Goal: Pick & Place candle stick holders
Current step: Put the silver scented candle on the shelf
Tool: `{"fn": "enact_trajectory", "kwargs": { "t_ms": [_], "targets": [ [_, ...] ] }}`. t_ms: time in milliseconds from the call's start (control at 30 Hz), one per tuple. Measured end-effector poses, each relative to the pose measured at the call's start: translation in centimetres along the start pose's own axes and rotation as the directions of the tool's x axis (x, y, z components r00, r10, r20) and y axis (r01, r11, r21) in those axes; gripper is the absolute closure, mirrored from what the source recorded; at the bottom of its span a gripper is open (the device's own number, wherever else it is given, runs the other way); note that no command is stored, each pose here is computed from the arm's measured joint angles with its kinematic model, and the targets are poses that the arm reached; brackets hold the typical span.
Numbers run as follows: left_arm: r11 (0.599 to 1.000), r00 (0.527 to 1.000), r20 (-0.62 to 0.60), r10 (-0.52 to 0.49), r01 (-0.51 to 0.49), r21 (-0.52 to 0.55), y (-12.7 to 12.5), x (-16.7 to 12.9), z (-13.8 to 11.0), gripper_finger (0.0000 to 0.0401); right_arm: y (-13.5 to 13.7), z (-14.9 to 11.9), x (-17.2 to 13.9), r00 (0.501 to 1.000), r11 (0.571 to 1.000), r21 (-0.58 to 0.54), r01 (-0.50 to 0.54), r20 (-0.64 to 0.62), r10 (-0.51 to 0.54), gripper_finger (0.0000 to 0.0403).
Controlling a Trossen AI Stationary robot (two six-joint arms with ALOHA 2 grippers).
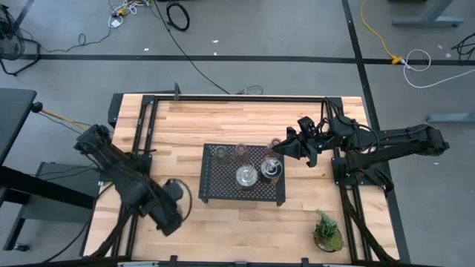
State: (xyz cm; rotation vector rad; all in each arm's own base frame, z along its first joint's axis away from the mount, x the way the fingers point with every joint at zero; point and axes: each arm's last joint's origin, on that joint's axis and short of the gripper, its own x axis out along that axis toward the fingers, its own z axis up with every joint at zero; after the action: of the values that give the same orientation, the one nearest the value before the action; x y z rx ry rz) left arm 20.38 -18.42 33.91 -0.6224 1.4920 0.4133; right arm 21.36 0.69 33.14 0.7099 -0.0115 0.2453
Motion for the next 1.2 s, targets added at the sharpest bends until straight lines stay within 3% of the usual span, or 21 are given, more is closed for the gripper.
{"fn": "enact_trajectory", "kwargs": {
  "t_ms": [233, 433, 633, 833, 1200],
  "targets": [
    [0.998, 0.986, 0.157, -0.062, 0.065, -0.011, 1.3, -4.6, 4.5, 0.0047, 0.0, 0.0, 0.0, 1.0, 1.0, -0.001, 0.0, 0.0, 0.0, 0.0351],
    [0.992, 0.974, 0.197, -0.113, 0.121, -0.03, 2.5, -5.5, 8.4, 0.0047, 0.0, 0.0, 0.0, 1.0, 1.0, -0.001, -0.001, -0.001, 0.001, 0.0351],
    [0.993, 0.967, 0.225, -0.115, 0.12, -0.011, 2.6, -4.8, 11.4, 0.0047, 0.0, 0.0, 0.0, 1.0, 1.0, -0.008, -0.002, -0.002, 0.002, 0.0351],
    [0.989, 0.97, 0.192, -0.149, 0.145, 0.036, 1.3, -2.8, 14.0, 0.0047, 0.0, 0.0, 0.0, 1.0, 1.0, -0.021, 0.0, -0.002, 0.0, 0.0351],
    [0.981, 0.961, 0.196, -0.196, 0.191, 0.042, 0.4, -1.5, 16.2, 0.0047, 0.0, -0.1, 0.0, 1.0, 1.0, -0.025, -0.001, -0.011, 0.001, 0.0351]
  ]
}}
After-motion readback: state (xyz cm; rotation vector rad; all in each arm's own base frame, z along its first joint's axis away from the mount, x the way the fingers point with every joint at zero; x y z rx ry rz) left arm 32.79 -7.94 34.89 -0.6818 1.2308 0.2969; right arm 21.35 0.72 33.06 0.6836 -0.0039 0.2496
